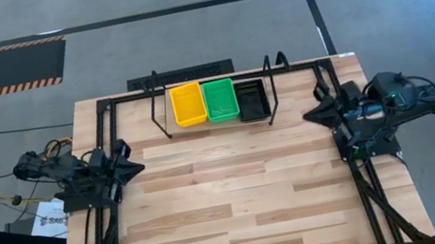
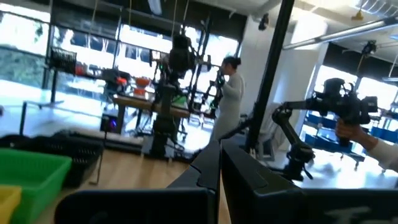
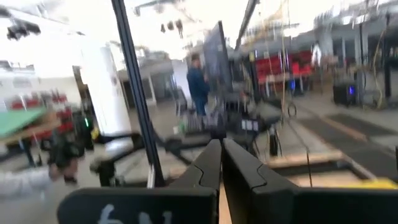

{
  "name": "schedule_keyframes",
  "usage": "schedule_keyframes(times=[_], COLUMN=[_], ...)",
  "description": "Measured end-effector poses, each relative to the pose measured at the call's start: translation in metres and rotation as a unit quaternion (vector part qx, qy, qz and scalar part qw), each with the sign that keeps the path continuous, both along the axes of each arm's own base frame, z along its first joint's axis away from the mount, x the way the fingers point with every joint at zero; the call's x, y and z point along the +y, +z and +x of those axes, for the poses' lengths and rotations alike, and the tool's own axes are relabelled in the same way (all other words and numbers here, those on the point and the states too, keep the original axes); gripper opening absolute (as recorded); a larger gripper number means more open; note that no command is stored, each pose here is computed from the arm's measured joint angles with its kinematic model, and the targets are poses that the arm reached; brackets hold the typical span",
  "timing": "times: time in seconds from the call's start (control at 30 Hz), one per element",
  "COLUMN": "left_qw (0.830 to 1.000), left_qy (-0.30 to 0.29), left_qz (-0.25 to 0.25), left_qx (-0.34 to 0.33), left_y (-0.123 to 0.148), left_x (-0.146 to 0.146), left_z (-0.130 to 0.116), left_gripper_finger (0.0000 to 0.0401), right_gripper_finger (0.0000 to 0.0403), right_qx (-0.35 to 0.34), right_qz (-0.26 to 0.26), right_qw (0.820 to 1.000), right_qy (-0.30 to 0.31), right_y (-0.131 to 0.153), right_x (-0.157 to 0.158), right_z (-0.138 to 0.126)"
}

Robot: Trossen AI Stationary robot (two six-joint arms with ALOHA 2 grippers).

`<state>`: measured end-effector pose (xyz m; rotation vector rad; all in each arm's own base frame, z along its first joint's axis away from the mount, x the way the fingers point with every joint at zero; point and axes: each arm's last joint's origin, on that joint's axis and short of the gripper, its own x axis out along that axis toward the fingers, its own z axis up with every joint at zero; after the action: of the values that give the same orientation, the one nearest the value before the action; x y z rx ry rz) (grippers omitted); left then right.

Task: Stack baskets on shelf by color
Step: Adjust the yellow basket on the shelf

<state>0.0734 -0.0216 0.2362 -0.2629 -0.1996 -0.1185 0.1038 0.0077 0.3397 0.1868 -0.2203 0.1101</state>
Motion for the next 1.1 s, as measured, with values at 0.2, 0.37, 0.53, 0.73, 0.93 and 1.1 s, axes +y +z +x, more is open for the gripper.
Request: schedule_keyframes(times=[0.2,0.37,0.53,0.73,0.93,1.1], left_qw=[1.000,0.995,0.993,0.993,0.993,0.993], left_qy=[-0.025,-0.095,-0.108,-0.111,-0.112,-0.114], left_qz=[0.017,0.041,0.054,0.044,0.042,0.028], left_qx=[0.001,0.009,0.010,0.024,0.023,0.026], left_y=[0.004,0.004,0.003,0.001,0.001,0.001], left_x=[-0.001,-0.004,-0.005,-0.006,-0.005,-0.006], left_z=[-0.002,-0.004,-0.004,-0.004,-0.004,-0.004], left_gripper_finger=[0.0000,0.0000,0.0000,0.0000,0.0000,0.0000], right_gripper_finger=[0.0032,0.0035,0.0040,0.0039,0.0038,0.0016], right_qx=[0.017,0.005,-0.005,-0.018,-0.030,0.016], right_qz=[-0.001,-0.010,-0.003,0.023,0.028,0.035], right_qw=[1.000,1.000,0.997,0.995,0.997,0.999], right_qy=[-0.012,0.019,0.072,0.096,0.072,0.006], right_y=[0.008,0.013,0.016,0.019,0.020,0.020], right_x=[-0.003,-0.001,0.005,0.010,0.009,0.001], right_z=[0.012,0.012,0.010,0.013,0.028,0.055])
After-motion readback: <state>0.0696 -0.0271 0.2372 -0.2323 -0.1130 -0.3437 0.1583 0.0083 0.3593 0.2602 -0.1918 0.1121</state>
